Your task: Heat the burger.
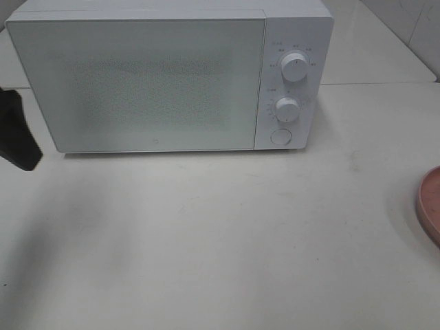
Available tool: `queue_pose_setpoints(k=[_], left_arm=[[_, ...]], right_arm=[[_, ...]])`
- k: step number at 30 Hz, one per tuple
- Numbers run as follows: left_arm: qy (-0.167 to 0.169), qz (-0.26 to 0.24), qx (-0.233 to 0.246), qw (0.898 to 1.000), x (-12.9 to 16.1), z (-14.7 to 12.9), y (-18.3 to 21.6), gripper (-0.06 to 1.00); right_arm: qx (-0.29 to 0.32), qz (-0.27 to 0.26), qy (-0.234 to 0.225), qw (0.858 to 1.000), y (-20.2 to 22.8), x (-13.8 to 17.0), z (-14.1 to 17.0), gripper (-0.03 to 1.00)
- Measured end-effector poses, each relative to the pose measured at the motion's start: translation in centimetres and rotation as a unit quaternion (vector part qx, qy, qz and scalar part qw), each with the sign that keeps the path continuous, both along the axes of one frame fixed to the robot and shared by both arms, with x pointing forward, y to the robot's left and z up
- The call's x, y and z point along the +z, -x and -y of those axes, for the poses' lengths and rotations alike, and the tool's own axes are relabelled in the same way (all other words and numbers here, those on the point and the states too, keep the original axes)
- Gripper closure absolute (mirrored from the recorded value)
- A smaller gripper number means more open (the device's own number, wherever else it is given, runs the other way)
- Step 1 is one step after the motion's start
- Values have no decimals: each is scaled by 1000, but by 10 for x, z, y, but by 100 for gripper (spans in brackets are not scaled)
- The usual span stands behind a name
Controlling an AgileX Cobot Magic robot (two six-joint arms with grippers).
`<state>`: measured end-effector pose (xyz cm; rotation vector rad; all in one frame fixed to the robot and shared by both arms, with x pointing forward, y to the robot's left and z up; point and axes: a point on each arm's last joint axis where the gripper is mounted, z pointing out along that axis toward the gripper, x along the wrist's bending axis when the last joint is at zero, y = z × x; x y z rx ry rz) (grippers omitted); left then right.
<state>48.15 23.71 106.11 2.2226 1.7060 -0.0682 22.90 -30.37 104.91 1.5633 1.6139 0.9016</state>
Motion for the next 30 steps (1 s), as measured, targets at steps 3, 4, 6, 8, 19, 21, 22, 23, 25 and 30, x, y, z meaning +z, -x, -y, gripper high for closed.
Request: queue_pose_setpoints(k=[3, 4, 6, 8, 19, 21, 22, 23, 25, 30], left_arm=[[-15, 21, 26, 999, 13, -14, 10, -2], [-15, 21, 26, 999, 13, -14, 10, -2], [-28, 41, 44, 998, 20, -26, 26, -2], [-35, 48, 52, 997, 20, -32, 37, -2], [-39, 90, 60, 993, 8, -40, 100, -2], [-38, 91, 60, 993, 5, -40, 104, -2], [-37, 103, 62, 992, -1, -41, 116, -2], [-36, 111, 64, 991, -8, -42, 127, -2], [-36, 117, 64, 990, -11, -42, 132, -2], [-29, 167, 70, 983, -20, -44, 157, -2]], right_arm=[[0, 0, 0, 1000, 0, 0, 0, 20], [0, 0, 0, 1000, 0, 0, 0, 20], [0, 0, 0, 1000, 0, 0, 0, 20], [0, 0, 0, 1000, 0, 0, 0, 20], [0, 0, 0, 1000, 0, 0, 0, 20], [0, 0, 0, 1000, 0, 0, 0, 20], [0, 0, 0, 1000, 0, 0, 0, 20], [0, 0, 0, 1000, 0, 0, 0, 20], [0, 0, 0, 1000, 0, 0, 0, 20], [0, 0, 0, 1000, 0, 0, 0, 20]])
